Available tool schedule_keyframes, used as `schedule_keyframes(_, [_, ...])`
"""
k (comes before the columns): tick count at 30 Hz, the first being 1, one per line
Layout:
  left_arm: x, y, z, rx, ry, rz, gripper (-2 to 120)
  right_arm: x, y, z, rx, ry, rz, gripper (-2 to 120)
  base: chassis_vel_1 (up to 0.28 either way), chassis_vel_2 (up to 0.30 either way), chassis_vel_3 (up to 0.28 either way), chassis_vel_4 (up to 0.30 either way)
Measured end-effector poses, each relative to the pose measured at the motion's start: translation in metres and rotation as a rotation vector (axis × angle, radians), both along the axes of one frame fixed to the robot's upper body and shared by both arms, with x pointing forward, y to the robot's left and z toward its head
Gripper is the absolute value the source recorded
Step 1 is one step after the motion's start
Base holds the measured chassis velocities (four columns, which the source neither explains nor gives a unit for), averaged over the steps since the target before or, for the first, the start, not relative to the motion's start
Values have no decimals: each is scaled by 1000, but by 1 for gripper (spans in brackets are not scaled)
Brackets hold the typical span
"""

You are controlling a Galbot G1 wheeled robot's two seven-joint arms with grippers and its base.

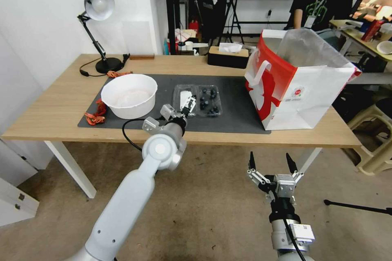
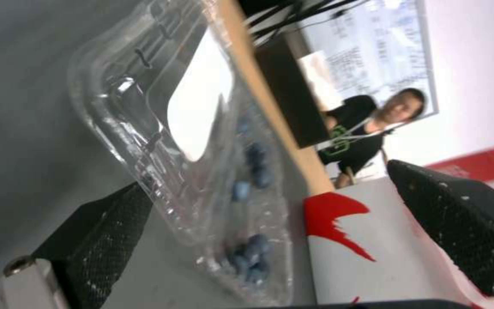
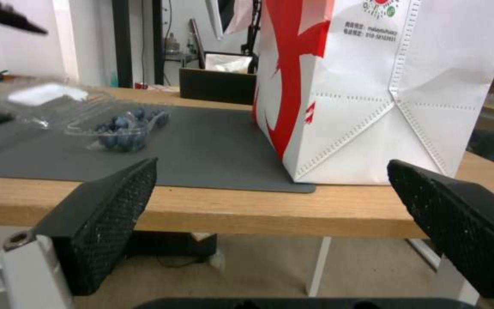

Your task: Close the takeout container lid, then place the container into the takeout bag.

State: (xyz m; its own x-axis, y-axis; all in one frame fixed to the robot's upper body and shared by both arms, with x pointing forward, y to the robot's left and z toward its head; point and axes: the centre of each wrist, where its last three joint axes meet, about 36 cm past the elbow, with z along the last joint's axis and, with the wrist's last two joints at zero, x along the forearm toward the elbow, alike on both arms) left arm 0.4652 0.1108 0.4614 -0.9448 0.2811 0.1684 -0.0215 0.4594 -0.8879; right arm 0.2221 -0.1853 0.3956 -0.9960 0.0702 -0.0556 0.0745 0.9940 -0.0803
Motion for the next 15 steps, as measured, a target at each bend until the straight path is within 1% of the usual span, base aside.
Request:
schedule_keyframes(1, [-4,-3,-2,28,-53,-6,100,0,0,0,-1,-1,0,100,0,0,0,0])
schedule_keyframes(2, [-5,-5,-4,47,-89,-9,100,0,0,0,-2,-1,0,100,0,0,0,0])
schedule_keyframes(3, [-6,-6,-5,62,-116,-12,100,-1,0,0,-2,-2,-1,100,0,0,0,0])
schedule_keyframes(4, [-6,-6,-5,62,-116,-12,100,-1,0,0,-2,-2,-1,100,0,0,0,0])
schedule_keyframes(5, [-8,-8,-7,83,-162,-17,100,-1,0,0,-3,-3,-2,100,0,0,0,0])
schedule_keyframes(6, [-9,-10,-8,95,-189,-21,100,-1,-1,0,-4,-4,-2,100,0,0,0,0])
schedule_keyframes(8, [-9,-10,-8,99,-201,-23,100,-1,-1,0,-4,-4,-3,100,0,0,0,0])
schedule_keyframes(10, [-8,-14,-5,121,-264,-39,100,-1,-2,-1,-7,-6,-6,100,0,0,0,0])
schedule_keyframes(15, [-4,-19,0,117,-291,-63,100,-1,-3,-1,-10,-7,-9,100,0,0,0,0])
